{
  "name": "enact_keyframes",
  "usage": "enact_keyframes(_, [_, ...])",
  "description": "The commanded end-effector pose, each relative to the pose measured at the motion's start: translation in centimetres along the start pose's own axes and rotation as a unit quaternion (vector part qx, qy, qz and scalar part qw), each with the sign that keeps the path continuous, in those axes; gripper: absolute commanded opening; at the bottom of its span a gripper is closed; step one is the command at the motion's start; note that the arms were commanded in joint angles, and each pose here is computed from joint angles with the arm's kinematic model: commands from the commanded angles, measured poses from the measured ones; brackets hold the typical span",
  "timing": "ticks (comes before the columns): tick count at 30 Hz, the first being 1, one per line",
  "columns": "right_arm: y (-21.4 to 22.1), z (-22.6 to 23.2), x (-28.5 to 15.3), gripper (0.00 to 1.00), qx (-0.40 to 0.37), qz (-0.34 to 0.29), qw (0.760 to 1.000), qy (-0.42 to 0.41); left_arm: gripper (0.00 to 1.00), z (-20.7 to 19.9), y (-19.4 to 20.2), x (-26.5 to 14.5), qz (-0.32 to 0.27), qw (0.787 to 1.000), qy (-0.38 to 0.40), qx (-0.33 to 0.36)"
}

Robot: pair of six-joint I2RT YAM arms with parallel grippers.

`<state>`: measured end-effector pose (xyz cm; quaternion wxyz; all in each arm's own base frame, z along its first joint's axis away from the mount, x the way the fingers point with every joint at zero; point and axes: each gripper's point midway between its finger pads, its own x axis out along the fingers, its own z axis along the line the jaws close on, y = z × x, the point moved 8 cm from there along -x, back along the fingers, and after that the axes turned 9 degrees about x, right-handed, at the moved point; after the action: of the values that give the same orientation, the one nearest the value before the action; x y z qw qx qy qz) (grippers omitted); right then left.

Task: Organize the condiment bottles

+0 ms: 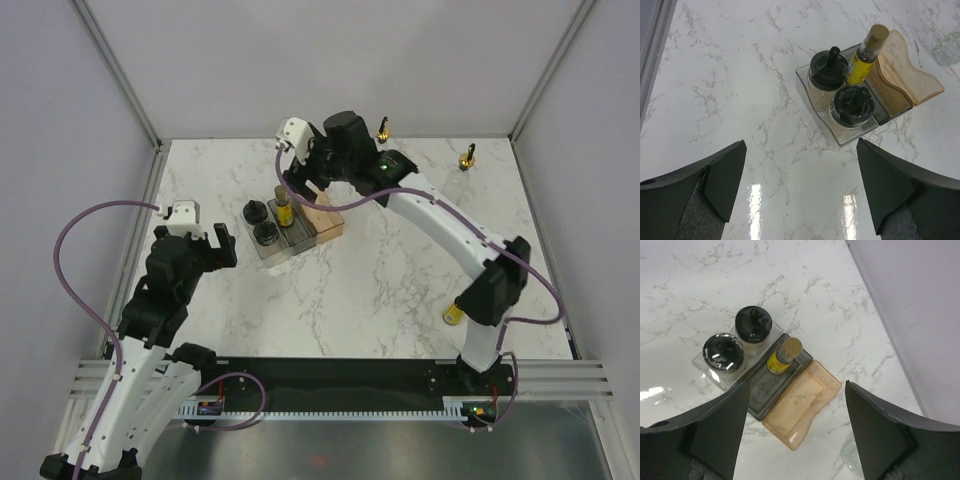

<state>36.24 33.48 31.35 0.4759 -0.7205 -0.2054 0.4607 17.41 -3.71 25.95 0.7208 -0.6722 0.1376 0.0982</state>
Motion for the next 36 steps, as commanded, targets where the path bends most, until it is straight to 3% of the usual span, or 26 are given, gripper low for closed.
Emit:
enact_keyframes(1, [-1.4,1.6,-6.9,0.86,-0.075,-0.04,0.996,-0.022,1.0,0.2,-0.7,0.0,-0.023,1.0,-0.004,0.011])
enact_keyframes(4, [1.3,1.7,-10.2,0.86,-0.094,0.007,0.996,-0.006,1.0,0.2,-0.7,-0.2,-0.028,1.0,-0.001,0.009])
enact_keyframes(10, [8.2,0.9,-16.1,0.86,-0.038,0.122,0.988,0.085,1.0,0.0,-0.8,-0.3,-0.029,1.0,0.007,0.009])
enact_keyframes(22, [20.9,2.5,-25.6,0.86,0.037,0.315,0.936,0.151,1.0,-0.2,-0.9,-0.3,-0.033,0.999,0.019,0.008])
enact_keyframes(36, [26.3,4.9,-28.3,0.86,0.039,0.392,0.908,0.139,1.0,-0.4,-0.9,-0.3,-0.034,0.999,0.027,0.008])
